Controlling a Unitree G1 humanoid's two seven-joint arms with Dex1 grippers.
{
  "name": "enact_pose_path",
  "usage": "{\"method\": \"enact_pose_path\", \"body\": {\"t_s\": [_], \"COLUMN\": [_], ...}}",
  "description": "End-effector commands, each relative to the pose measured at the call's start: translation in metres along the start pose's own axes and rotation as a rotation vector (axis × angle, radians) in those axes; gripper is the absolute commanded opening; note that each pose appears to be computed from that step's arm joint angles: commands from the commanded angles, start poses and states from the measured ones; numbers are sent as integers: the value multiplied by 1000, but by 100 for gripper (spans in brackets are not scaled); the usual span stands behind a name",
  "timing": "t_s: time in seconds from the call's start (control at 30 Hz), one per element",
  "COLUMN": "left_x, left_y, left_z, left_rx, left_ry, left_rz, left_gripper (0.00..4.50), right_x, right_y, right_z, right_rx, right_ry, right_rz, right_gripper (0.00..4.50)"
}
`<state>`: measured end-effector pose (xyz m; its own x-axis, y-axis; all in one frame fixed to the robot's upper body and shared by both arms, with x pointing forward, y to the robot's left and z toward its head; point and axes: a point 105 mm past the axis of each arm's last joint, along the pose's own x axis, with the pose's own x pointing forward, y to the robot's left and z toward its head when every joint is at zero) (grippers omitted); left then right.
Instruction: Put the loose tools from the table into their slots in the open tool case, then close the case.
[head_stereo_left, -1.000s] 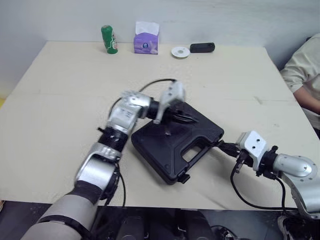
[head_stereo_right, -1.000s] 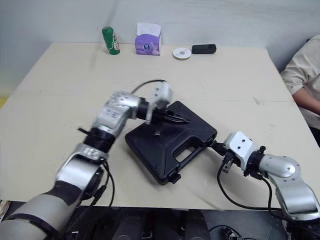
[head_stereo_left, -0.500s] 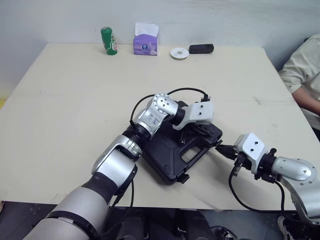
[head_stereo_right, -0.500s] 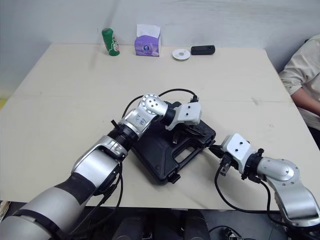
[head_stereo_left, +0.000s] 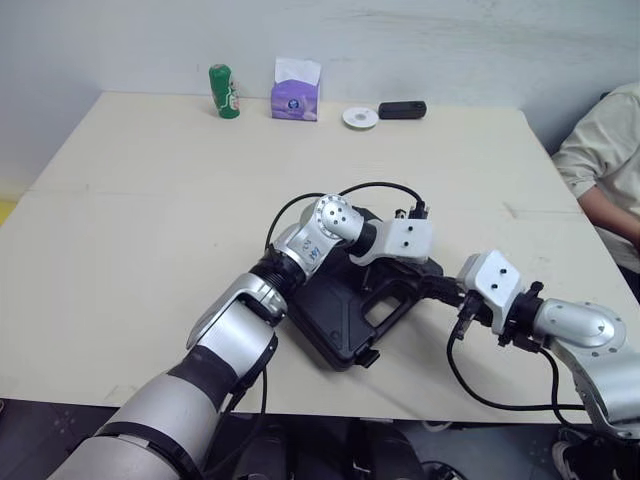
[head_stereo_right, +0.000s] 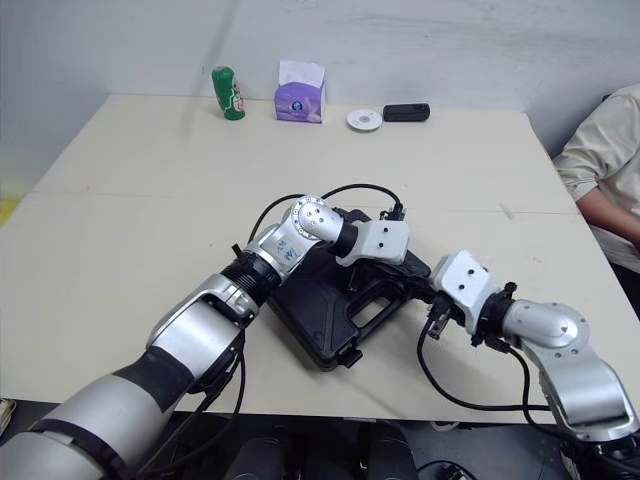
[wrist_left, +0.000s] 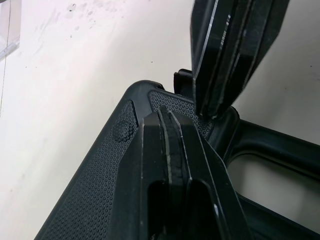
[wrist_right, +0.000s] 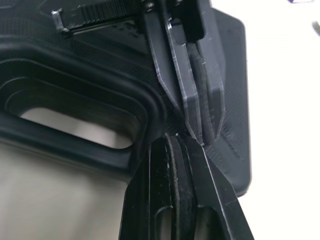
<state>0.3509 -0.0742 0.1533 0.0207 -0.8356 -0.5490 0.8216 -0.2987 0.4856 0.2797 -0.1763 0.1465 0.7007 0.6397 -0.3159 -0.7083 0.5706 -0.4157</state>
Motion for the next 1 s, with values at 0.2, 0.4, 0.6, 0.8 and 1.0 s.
{"method": "enact_pose_path", "body": {"t_s": [0.2, 0.4, 0.6, 0.8, 1.0], "left_x": [6, 3, 3, 6, 8], "left_y": [-30, -29, -28, -30, -30], "left_z": [-52, -57, -55, -51, -50], "left_rx": [-145, -140, -134, -123, -122], "left_ry": [171, 184, 182, 172, 170], "left_rz": [-86, -73, -68, -84, -82], "left_gripper": [7, 7, 7, 7, 7], "right_x": [-30, -37, -19, -5, -2], "right_y": [-14, -13, 0, 3, -2], "right_z": [-7, -28, -28, -15, -1], "right_rx": [10, 23, 51, 23, 15], "right_ry": [62, 143, 105, 58, 18], "right_rz": [-64, -78, -43, -11, -8], "right_gripper": [0, 0, 0, 0, 0]}}
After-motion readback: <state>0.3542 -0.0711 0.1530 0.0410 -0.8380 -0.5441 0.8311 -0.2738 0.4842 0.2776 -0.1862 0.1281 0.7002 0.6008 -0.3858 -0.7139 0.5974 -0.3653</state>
